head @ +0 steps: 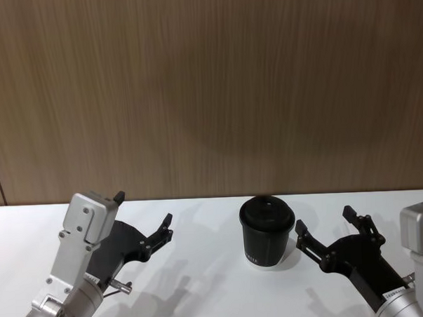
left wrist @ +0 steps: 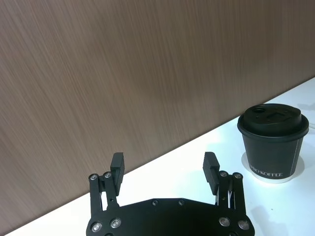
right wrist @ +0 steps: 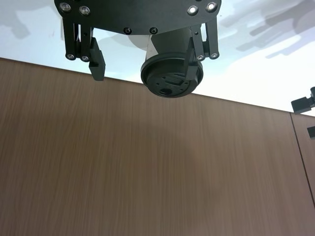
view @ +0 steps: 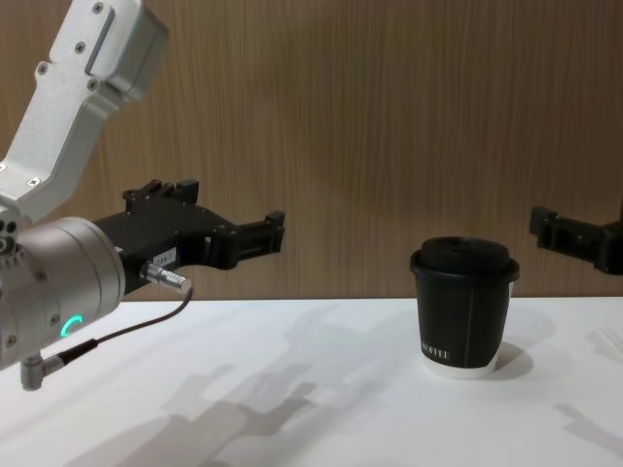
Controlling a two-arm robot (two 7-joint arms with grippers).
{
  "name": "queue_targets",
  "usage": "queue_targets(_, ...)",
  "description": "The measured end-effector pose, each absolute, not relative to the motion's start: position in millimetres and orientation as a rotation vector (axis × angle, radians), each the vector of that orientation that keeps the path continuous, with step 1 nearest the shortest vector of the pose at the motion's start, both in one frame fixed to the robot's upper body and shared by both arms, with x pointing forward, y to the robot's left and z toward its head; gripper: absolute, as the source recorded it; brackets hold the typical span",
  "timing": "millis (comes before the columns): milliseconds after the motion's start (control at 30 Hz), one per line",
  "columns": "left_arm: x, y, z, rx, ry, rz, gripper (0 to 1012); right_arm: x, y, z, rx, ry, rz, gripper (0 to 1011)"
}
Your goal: Pick up the straw with one hand, pass it to the other hand, and insert it into the cup.
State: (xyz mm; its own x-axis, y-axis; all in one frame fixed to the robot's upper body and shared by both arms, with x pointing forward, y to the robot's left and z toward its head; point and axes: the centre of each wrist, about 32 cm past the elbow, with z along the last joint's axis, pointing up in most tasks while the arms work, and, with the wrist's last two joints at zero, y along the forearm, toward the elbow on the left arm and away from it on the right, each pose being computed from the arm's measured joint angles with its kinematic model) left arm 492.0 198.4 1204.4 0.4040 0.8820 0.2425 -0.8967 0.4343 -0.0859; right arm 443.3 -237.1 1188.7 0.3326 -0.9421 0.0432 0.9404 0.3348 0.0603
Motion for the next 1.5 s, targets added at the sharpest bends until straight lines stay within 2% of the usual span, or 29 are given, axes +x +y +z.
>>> queue_targets(1500, 492.0, 198.4, 1204.4, 0.061, -0.268, 1.124, 1003, 443.3, -237.1, 1188.7, 0.026, -0.075, -1.229, 1001)
